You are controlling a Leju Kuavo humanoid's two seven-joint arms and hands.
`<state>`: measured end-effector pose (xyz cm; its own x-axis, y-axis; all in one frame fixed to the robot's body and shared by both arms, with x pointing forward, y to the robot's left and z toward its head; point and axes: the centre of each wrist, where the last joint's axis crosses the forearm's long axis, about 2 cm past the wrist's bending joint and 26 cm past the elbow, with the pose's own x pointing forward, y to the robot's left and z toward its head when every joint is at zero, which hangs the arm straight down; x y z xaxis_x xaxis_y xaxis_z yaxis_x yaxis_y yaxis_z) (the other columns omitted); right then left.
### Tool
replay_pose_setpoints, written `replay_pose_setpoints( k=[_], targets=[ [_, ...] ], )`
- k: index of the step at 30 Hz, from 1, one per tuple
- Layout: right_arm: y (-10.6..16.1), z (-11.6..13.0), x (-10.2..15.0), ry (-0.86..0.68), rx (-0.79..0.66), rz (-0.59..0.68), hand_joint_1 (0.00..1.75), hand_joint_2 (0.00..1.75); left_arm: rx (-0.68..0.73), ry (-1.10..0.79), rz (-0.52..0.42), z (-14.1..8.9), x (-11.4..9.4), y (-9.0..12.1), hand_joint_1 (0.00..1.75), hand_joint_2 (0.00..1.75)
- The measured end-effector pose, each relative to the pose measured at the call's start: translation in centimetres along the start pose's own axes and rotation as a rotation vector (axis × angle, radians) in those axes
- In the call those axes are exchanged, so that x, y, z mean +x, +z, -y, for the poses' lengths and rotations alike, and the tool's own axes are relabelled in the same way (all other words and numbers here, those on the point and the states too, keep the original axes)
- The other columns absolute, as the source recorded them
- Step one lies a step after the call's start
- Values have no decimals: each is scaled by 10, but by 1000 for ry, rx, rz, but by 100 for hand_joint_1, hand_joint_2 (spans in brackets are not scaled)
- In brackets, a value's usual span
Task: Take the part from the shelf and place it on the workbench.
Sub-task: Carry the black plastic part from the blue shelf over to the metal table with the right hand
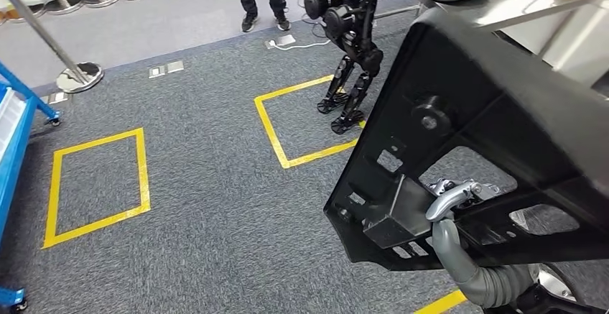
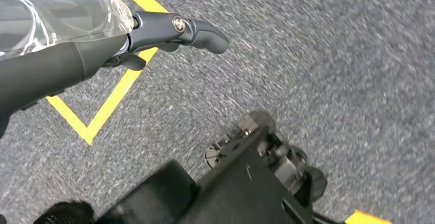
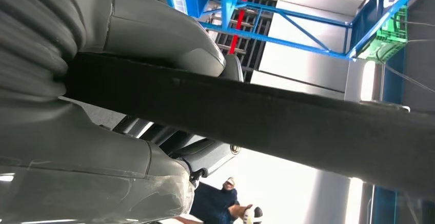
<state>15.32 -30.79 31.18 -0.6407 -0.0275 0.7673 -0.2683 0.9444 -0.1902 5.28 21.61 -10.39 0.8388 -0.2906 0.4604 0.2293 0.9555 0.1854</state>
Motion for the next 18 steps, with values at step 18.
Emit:
replay_pose_setpoints(
  k=[18],
  targets=[
    [1, -1, 2, 14, 3, 6, 175, 175, 0, 6, 8, 1, 1, 0, 0, 175]
  ],
)
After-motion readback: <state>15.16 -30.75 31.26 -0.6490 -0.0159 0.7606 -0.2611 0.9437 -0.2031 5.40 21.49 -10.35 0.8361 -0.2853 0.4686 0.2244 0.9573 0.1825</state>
